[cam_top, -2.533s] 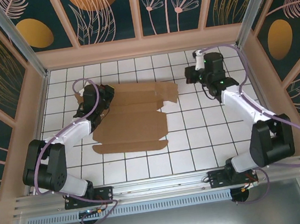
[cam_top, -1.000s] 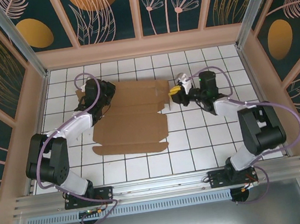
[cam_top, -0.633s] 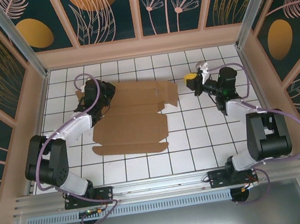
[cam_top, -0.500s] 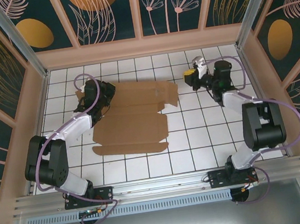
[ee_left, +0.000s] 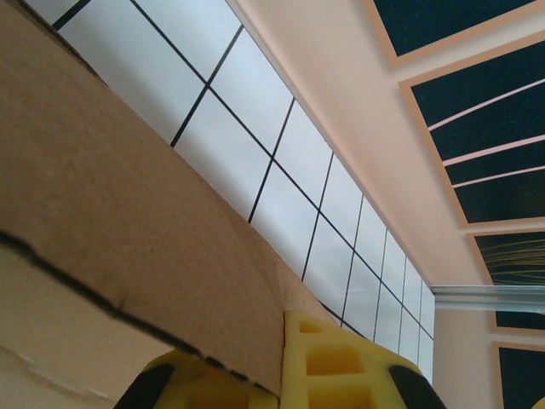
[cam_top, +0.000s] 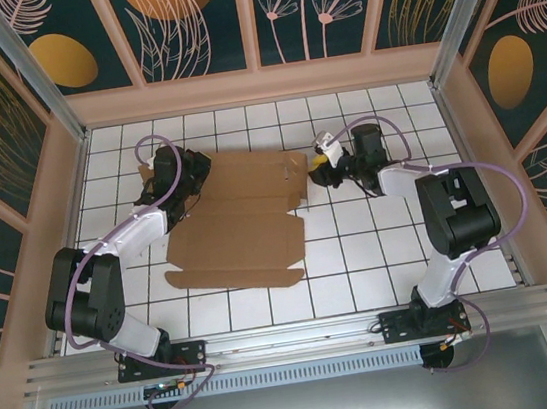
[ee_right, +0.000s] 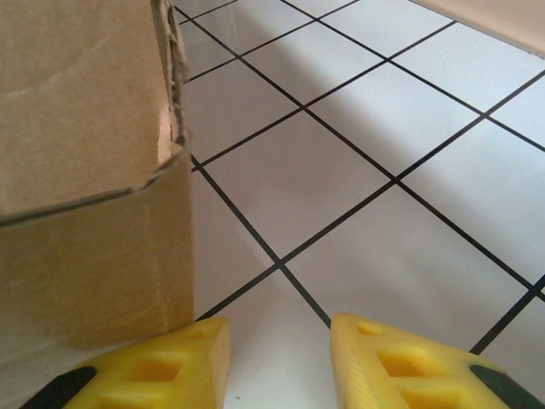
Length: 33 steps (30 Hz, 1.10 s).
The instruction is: Fold the paper box
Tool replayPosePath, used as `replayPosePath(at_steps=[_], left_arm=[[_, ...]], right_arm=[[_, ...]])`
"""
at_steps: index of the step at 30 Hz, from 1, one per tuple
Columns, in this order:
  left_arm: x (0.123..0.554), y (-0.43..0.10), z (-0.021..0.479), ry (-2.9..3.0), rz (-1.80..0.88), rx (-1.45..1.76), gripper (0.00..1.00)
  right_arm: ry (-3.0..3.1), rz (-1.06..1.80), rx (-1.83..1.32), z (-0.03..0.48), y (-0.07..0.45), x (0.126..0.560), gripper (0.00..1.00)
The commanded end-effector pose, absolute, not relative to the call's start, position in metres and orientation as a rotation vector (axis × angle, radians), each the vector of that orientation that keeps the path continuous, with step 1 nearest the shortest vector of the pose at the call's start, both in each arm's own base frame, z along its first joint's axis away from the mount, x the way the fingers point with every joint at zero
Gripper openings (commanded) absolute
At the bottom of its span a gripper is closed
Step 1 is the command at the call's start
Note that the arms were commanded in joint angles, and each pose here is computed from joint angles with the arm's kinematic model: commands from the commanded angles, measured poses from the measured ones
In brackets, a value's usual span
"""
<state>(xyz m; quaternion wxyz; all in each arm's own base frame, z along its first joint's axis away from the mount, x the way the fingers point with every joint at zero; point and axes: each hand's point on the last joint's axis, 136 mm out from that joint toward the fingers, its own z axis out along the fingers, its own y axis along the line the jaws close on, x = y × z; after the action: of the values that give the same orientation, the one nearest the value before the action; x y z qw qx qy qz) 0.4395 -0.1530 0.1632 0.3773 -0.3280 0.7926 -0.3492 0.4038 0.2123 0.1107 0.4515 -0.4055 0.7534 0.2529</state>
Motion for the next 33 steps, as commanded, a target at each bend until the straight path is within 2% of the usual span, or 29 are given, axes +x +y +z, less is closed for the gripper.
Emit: replayPosePath(at_steps=[1, 10, 14, 21, 29, 32, 33], left_arm=[[0.421, -0.153, 0.131, 2.15, -0.827, -0.833, 0.0], [0.424, -0.154, 0.137, 2.124, -0.86, -0.832, 0.0], [0.421, -0.156, 0.135, 2.129, -0.88, -0.83, 0.0], [0.418, -0.155, 0.138, 2.12, -0.886, -0.823, 0.0], [0.419, -0.155, 0.144, 2.101, -0.892, -0.812, 0.0], [0.42, -0.156, 0.145, 2.096, -0.904, -0.81, 0.0], [0.42, -0.157, 0.145, 2.095, -0.907, -0.809, 0.0]], right_arm=[[1.732, 0.67, -1.092, 0.138, 0.233, 0.381, 0.38], [1.743, 0.766, -1.135, 0.132, 0.249, 0.347, 0.39], [1.78, 0.757, -1.125, 0.124, 0.256, 0.353, 0.39], [1.776, 0.753, -1.158, 0.125, 0.277, 0.349, 0.47], [1.791, 0.816, -1.117, 0.136, 0.277, 0.336, 0.48], [1.814, 0.842, -1.088, 0.134, 0.279, 0.338, 0.67], [1.818, 0.853, -1.08, 0.133, 0.28, 0.338, 0.69]])
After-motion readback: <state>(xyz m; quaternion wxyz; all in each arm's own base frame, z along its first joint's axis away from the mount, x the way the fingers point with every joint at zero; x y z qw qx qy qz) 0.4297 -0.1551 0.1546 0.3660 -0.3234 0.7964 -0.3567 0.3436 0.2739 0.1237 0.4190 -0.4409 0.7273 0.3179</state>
